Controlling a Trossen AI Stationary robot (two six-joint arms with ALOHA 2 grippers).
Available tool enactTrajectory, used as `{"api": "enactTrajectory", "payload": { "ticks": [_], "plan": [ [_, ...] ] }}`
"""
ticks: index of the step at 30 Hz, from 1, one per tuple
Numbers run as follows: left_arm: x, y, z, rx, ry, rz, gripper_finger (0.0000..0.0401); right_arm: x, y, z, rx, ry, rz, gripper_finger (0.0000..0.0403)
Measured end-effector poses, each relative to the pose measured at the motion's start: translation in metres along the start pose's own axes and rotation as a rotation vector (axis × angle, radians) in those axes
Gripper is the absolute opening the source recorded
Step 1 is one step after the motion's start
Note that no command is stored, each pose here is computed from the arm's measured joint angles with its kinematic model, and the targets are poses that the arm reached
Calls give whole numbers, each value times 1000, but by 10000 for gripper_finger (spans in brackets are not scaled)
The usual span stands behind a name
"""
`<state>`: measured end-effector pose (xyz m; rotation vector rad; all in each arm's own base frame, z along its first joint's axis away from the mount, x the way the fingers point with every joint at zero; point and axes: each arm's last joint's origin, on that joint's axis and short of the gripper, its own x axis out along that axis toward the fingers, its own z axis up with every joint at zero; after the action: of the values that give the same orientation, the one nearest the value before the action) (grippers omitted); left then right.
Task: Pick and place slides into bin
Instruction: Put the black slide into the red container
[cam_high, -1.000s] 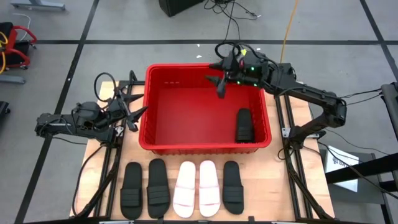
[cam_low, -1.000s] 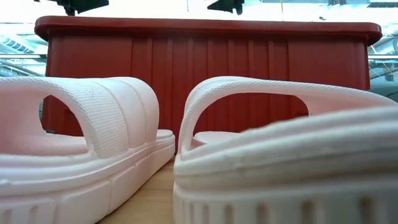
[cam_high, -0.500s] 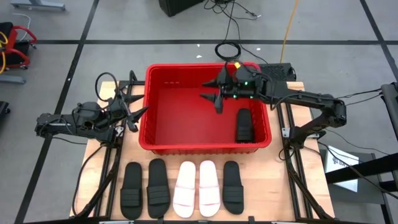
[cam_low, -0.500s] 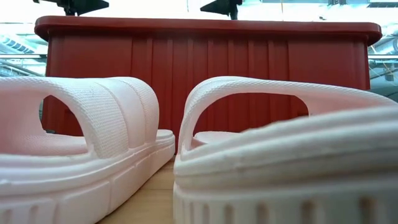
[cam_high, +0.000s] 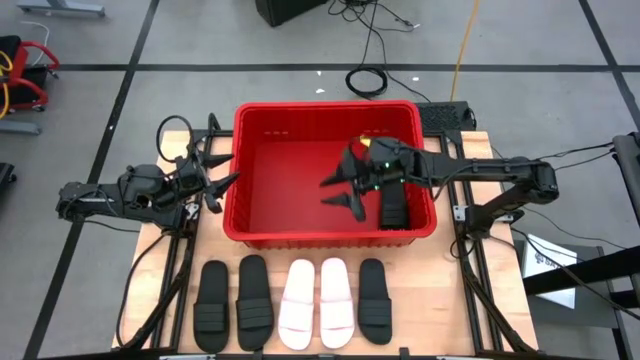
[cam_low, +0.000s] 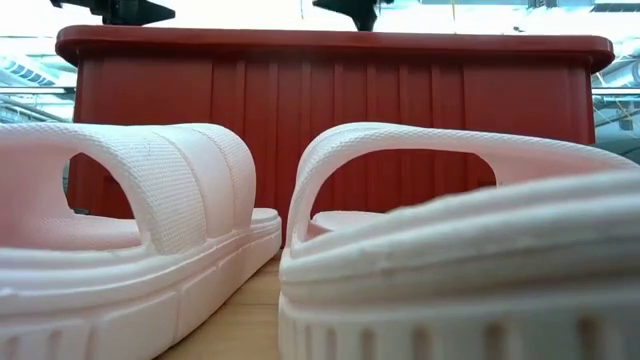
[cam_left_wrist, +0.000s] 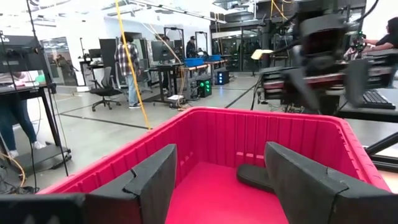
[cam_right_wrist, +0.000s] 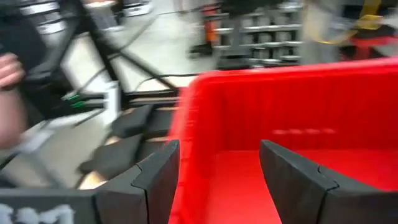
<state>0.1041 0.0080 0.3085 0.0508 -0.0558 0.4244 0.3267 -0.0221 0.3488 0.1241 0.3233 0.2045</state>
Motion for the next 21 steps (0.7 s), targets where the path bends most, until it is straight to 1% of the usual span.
{"api": "enactTrajectory", "payload": {
  "ticks": [4, 8, 12, 15, 21],
  "plan": [
    [0, 0, 0, 16, -2, 0, 250, 6, 22, 2, -59, -29, 80, 211],
    [0, 0, 0, 17, -1, 0, 250, 3, 41, 5, -45, -48, 132, 210],
    [0, 0, 0, 9, 1, 0, 250, -2, 58, 5, 13, -30, 178, 210],
    [0, 0, 0, 10, 2, -1, 250, -10, 75, 5, 8, -12, 219, 210],
    [0, 0, 0, 11, 2, -1, 250, -21, 105, 1, -23, 20, 208, 210]
  ]
}}
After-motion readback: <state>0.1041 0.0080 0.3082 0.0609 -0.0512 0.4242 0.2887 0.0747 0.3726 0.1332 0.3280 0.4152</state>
